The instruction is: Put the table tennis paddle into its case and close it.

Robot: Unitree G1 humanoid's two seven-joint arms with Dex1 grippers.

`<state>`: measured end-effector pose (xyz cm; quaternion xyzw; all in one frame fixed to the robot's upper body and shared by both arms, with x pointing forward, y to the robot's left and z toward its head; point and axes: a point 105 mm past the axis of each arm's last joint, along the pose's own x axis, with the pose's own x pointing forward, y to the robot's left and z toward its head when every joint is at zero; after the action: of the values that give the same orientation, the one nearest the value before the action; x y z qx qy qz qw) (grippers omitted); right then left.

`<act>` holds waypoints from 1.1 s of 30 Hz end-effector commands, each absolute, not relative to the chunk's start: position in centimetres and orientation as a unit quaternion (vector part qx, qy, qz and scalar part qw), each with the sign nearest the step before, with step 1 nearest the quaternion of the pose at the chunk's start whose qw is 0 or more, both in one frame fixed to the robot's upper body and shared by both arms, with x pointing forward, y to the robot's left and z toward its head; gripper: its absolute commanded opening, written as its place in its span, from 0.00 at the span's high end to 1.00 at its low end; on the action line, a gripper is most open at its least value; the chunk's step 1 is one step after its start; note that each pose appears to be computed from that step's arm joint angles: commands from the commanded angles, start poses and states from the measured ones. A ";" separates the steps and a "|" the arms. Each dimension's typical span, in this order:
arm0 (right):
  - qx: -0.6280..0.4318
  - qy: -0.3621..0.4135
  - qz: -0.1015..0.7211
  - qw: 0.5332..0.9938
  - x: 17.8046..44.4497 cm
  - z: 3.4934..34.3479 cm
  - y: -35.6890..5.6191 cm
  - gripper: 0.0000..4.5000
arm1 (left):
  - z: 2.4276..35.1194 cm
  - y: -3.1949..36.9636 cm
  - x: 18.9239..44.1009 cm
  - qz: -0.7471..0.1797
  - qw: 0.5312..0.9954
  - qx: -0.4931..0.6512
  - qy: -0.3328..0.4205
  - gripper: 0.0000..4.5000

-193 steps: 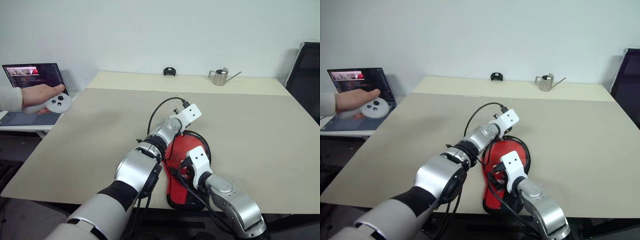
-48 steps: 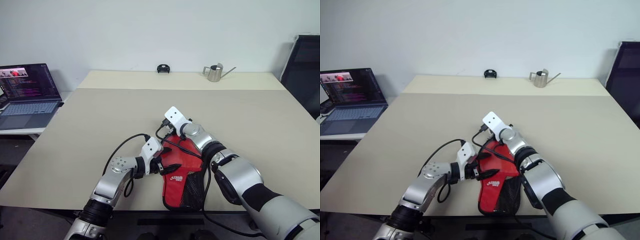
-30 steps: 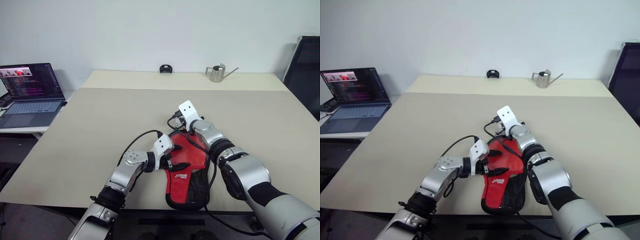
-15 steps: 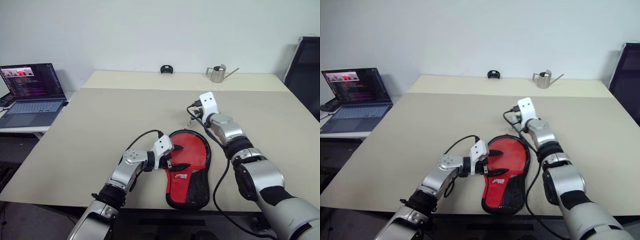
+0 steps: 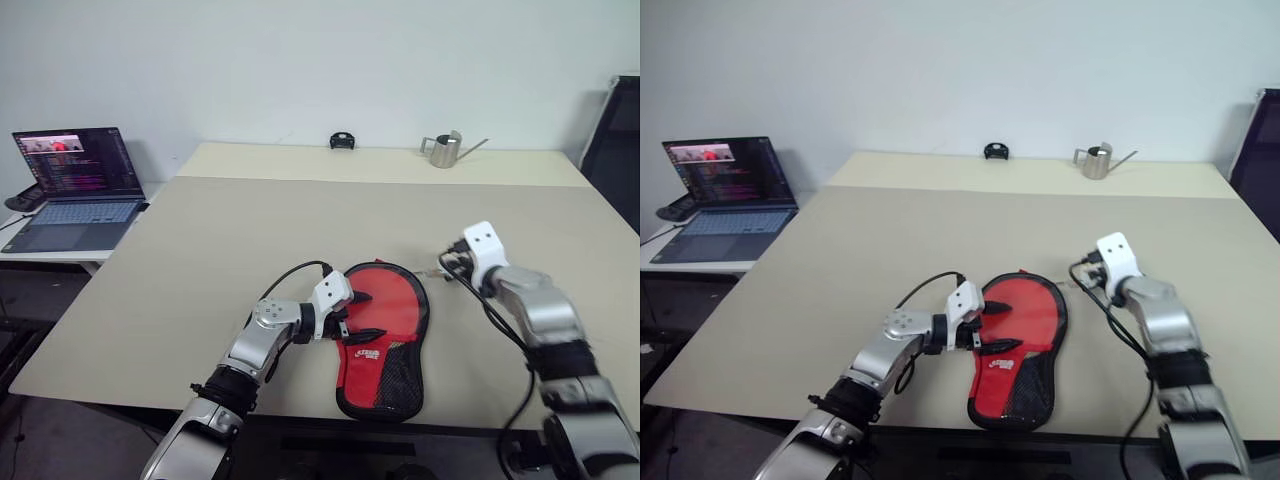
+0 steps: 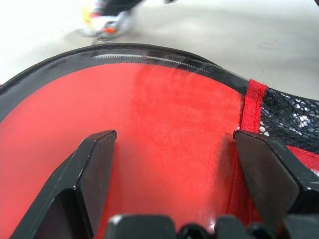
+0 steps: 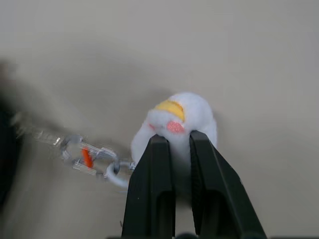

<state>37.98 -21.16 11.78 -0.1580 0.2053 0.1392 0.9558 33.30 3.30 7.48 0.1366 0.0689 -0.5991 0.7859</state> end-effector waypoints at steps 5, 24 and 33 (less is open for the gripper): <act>-0.154 0.260 0.183 0.936 30.7 12.0 -20.9 0.99 | 4.5 3.3 32.7 -0.608 0.770 0.147 0.124 0.09; -0.126 0.410 0.367 0.826 18.3 9.5 -18.8 0.99 | 4.0 1.9 33.1 -0.627 0.746 0.181 0.131 0.09; -0.097 0.409 0.430 0.799 16.6 9.3 -16.6 0.99 | 3.9 1.9 33.2 -0.626 0.747 0.180 0.134 0.09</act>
<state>18.60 -18.77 9.62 -0.1152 0.3952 0.3671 0.8342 33.16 0.28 7.18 0.1571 0.0675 -0.6487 0.7416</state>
